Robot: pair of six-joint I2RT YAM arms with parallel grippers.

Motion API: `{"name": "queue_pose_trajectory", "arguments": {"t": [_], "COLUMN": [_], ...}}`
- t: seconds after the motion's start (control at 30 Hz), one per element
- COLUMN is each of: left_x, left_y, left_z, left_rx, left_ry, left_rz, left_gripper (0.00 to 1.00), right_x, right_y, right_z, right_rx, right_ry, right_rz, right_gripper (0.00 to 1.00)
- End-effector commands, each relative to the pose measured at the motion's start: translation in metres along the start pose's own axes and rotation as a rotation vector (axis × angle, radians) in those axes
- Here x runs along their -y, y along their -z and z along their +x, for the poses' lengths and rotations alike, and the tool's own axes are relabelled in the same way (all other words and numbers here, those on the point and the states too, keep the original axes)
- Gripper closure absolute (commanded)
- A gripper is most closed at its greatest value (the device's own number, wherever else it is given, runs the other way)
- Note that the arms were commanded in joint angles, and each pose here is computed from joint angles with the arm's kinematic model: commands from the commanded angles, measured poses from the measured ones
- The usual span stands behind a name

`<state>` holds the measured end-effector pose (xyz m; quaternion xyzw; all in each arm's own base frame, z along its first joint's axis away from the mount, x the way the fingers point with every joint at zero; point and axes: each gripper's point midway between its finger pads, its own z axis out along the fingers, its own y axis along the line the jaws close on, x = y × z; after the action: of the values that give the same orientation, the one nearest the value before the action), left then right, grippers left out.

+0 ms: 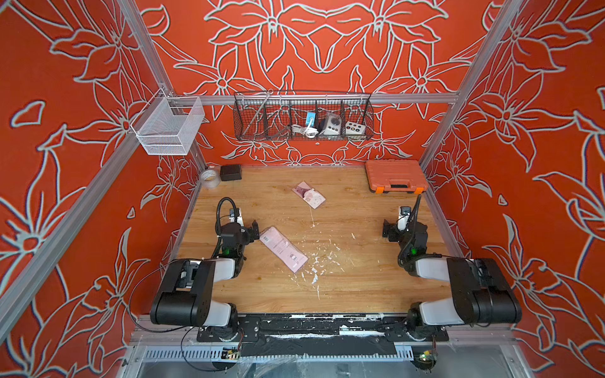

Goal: Open the ruler set and take out the ruler
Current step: Pick up the ruler set bag from the center of the board.

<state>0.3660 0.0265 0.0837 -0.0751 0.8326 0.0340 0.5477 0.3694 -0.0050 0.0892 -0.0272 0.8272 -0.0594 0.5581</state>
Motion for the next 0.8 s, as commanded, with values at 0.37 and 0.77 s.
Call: {"name": "queue_pose_trajectory", "arguments": {"t": [0.37,0.77], "left_x": [0.001,0.006], "left_y": [0.0,0.018], "left_z": [-0.002,-0.039], "left_rx": [0.002,0.026], "left_ry": [0.008,-0.085], "left_rz": [0.007,-0.13], "left_gripper": [0.0,0.0], "right_x": [0.0,0.005], "right_y": [-0.004,0.001], "right_z": [-0.007,-0.027], "right_rx": [0.006,0.021], "right_ry": [0.012,0.024], "right_rz": [-0.001,0.046], "right_gripper": [0.02,0.02]}}
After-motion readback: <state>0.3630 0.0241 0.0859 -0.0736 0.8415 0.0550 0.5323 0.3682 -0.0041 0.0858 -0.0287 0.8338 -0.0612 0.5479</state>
